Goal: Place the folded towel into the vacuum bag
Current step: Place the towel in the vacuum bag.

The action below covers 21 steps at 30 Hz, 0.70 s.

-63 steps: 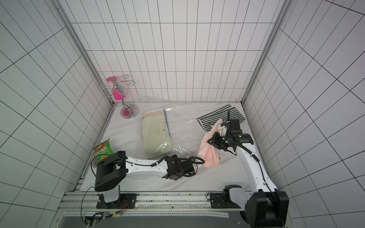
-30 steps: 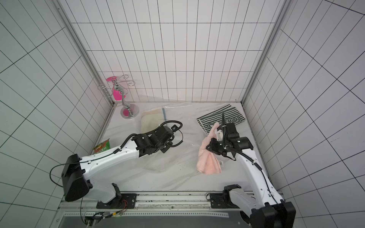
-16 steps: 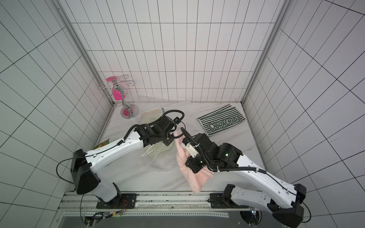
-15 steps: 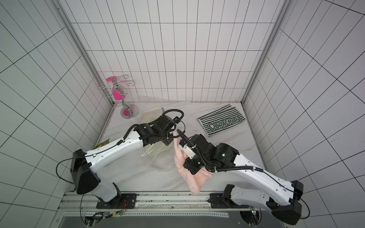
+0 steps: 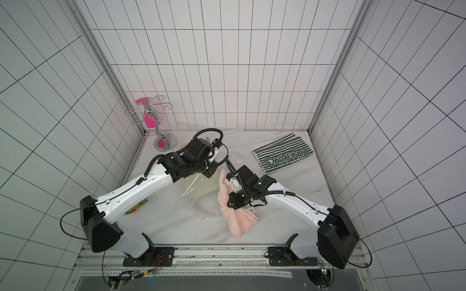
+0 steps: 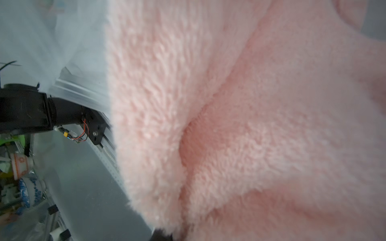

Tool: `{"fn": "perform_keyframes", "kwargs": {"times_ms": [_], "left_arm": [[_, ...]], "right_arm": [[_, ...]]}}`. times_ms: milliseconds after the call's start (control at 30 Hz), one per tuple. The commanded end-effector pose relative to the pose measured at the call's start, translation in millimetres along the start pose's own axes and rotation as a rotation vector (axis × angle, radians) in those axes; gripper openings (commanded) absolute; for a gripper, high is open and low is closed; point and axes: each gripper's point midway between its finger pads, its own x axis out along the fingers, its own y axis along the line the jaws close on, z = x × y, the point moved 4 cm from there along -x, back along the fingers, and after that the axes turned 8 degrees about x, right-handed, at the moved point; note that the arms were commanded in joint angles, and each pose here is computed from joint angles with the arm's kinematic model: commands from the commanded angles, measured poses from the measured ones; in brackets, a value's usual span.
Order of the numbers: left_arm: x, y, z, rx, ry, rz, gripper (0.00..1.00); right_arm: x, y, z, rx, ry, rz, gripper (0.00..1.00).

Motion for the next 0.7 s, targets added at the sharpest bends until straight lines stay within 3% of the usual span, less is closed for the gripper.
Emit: {"fn": "perform_keyframes", "kwargs": {"times_ms": [0,100,167,333,433,567,667], "left_arm": [[-18.2,-10.1,20.8,-0.011,-0.122,-0.058,0.0],[-14.7,-21.5,25.7,0.006,-0.127,-0.074,0.0],[-9.7,-30.9,27.7,0.024,-0.115,-0.081,0.0],[-7.3,-51.5,24.3,0.059,-0.092,-0.117,0.0],[-11.2,-68.6,20.9,0.072,-0.102,-0.183,0.0],[-15.9,-83.4,20.8,0.076,-0.116,-0.225,0.0],[-14.3,-86.8,17.8,0.072,-0.116,-0.237,0.0]], "right_arm": [[10.5,-10.5,3.3,0.109,0.017,-0.005,0.0],[25.2,-20.0,6.3,0.171,0.054,-0.064,0.0],[26.1,-19.8,16.8,0.177,0.008,-0.123,0.0],[-17.8,7.6,67.9,0.165,-0.227,-0.103,0.0],[-30.7,19.8,93.4,0.17,-0.249,-0.053,0.0],[1.8,-2.5,115.2,0.199,-0.227,-0.087,0.0],[3.8,-2.3,130.6,0.149,-0.385,-0.036,0.0]]}}
